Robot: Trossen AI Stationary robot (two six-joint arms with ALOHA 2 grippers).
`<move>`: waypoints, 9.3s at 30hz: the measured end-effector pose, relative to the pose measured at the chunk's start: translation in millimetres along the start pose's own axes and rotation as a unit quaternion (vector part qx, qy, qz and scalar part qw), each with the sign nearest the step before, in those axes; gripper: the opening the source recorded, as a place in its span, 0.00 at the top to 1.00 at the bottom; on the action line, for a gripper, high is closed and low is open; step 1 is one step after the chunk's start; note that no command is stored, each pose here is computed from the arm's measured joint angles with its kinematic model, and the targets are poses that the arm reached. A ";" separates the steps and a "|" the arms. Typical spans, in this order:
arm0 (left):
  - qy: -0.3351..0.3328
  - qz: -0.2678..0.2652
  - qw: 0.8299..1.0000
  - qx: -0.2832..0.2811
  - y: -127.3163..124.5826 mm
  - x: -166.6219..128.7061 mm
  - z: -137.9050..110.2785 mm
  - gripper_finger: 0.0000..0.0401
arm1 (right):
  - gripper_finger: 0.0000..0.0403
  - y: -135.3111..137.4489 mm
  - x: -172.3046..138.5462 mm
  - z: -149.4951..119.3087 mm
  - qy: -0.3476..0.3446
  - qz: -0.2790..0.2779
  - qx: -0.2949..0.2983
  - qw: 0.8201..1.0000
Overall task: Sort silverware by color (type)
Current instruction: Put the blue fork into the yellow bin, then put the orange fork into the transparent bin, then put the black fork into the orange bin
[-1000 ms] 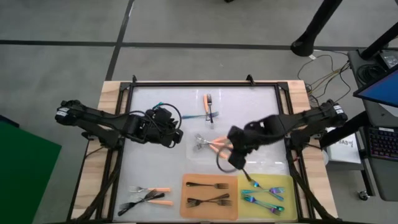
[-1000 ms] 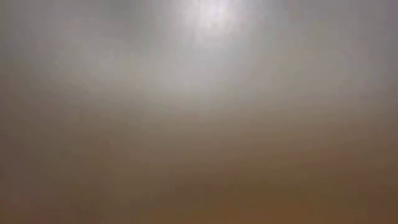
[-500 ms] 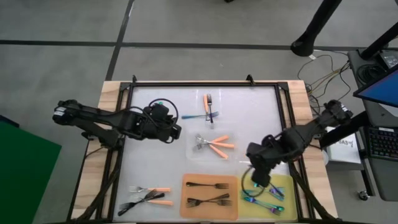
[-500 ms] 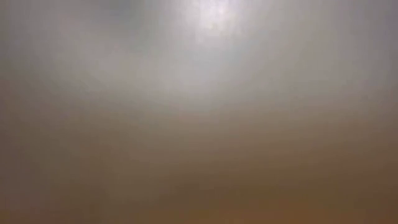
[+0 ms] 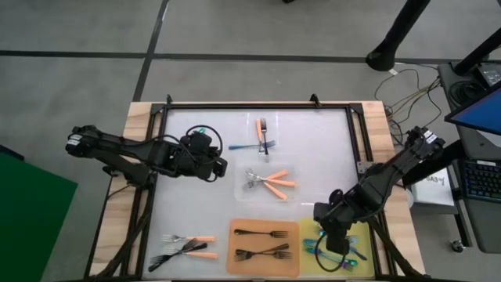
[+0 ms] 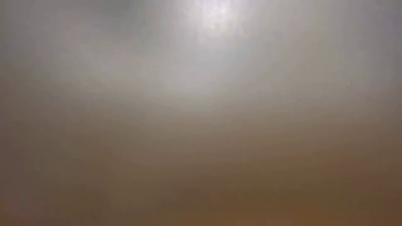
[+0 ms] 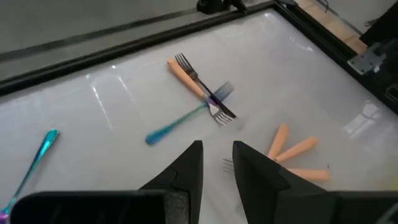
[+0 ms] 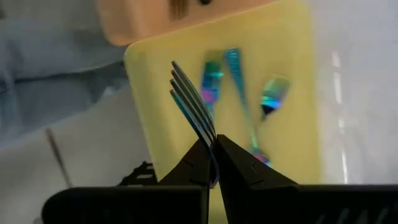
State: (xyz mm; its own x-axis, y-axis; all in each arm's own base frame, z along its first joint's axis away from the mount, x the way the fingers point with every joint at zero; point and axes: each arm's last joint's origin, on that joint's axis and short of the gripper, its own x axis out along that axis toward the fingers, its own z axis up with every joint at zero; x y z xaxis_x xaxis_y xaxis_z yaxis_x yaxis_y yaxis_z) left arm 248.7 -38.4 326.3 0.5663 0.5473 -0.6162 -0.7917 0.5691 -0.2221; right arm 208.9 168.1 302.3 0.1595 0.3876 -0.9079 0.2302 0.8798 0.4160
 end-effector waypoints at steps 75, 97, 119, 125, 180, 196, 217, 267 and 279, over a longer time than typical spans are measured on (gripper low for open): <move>0.456 -0.053 0.871 0.174 -25.8 -69.8 -198.0 0.82 | 0.77 -84.0 45.5 24.4 -0.009 0.003 0.027 1.000; 0.418 -0.071 0.787 0.448 -33.7 -29.7 -253.1 0.82 | 0.77 -86.5 44.0 28.5 -0.017 0.009 0.112 0.994; 0.430 -0.072 0.799 0.415 -21.9 -17.6 -265.2 0.82 | 0.77 -86.0 44.1 29.2 -0.020 0.011 0.114 0.993; 0.446 -0.047 0.818 0.360 -23.4 -12.4 -262.1 0.82 | 0.77 -85.7 44.0 29.5 -0.022 0.013 0.114 0.993; 0.150 -0.021 0.963 0.224 -59.8 52.1 -78.1 0.97 | 0.77 -98.8 36.8 49.4 -0.097 0.004 0.140 0.985; 0.126 -0.075 0.949 0.278 -91.6 128.4 -54.7 0.97 | 0.77 -104.2 34.9 53.3 -0.124 -0.024 0.123 0.984; 0.174 -0.057 0.939 0.291 -121.4 161.8 -70.0 0.93 | 0.77 -104.7 34.9 52.6 -0.121 -0.029 0.104 0.987; 0.377 -0.169 0.904 0.107 -16.9 -99.4 -222.9 0.74 | 0.77 -105.5 34.3 54.2 -0.146 -0.042 0.145 0.978; 0.389 -0.107 0.907 0.120 -2.9 -108.4 -287.4 0.74 | 0.77 -106.0 34.3 54.5 -0.155 -0.039 0.207 0.965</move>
State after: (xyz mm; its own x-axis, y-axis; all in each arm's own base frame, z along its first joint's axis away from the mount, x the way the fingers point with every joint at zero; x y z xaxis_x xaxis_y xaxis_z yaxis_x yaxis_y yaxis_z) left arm 123.8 -275.7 176.6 0.2932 -0.1372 -0.9461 -0.5568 0.7800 -0.2857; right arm 242.3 73.0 229.8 0.3905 0.1676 -0.9052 0.6062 0.6932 0.3898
